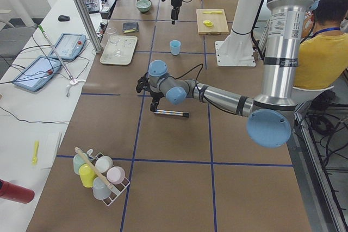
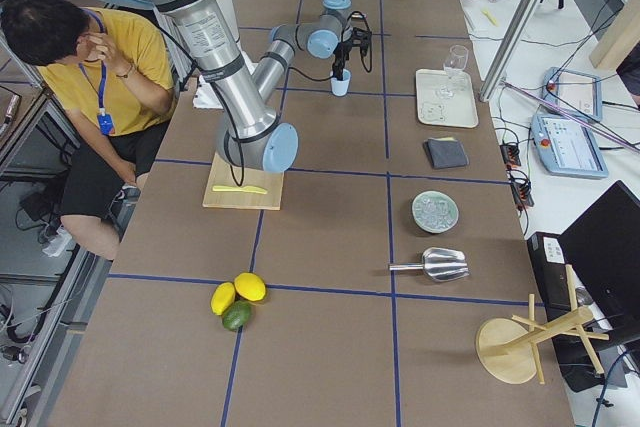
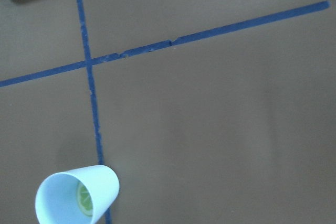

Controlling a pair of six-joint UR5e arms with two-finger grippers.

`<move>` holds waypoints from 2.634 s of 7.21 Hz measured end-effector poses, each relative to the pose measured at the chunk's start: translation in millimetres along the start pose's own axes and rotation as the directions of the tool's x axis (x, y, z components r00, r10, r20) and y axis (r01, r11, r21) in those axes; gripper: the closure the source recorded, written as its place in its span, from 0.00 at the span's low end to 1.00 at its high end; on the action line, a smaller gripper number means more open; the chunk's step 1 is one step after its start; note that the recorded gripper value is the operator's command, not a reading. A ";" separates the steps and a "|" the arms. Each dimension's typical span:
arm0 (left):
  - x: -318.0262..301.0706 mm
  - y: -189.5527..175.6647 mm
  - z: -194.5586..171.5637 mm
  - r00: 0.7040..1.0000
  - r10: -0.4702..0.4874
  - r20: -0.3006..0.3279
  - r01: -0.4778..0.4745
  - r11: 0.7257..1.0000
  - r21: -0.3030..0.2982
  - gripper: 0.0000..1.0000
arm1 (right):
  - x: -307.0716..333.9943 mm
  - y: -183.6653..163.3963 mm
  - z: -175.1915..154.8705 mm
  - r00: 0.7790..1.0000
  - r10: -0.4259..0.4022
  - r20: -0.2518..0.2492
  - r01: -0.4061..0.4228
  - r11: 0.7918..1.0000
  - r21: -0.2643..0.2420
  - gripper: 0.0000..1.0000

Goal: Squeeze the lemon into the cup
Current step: 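Raise the right gripper away while the left gripper grasps the steel muddler, then carry the steel muddler upright over the blue cup with the left gripper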

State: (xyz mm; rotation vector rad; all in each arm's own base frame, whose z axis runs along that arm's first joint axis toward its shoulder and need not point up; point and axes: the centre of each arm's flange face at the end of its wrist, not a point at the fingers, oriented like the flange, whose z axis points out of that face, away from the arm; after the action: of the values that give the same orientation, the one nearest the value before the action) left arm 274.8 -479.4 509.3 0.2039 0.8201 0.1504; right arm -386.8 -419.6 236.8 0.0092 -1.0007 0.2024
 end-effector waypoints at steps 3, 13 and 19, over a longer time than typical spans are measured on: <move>-3.2 13.0 41.5 0.997 -0.057 0.059 0.060 0.997 -0.047 0.08 | 33.6 -8.6 -12.0 1.000 -0.027 -0.014 0.027 1.000 -0.014 0.00; 76.6 2.4 -39.8 0.978 0.121 -0.172 -0.123 0.992 -0.004 1.00 | 33.1 -7.3 -14.7 0.999 -0.032 -0.008 0.031 0.999 -0.016 0.00; 330.4 -50.8 -148.0 0.844 0.472 -0.257 -0.278 0.793 0.542 1.00 | 42.9 -12.1 -16.2 1.000 -0.019 -0.019 0.019 1.000 -0.008 0.00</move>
State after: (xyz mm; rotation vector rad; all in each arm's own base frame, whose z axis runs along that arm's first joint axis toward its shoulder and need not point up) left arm 390.9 -440.9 164.8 0.8501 1.1959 0.3771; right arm -348.7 -422.8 264.9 0.0095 -0.9823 0.1803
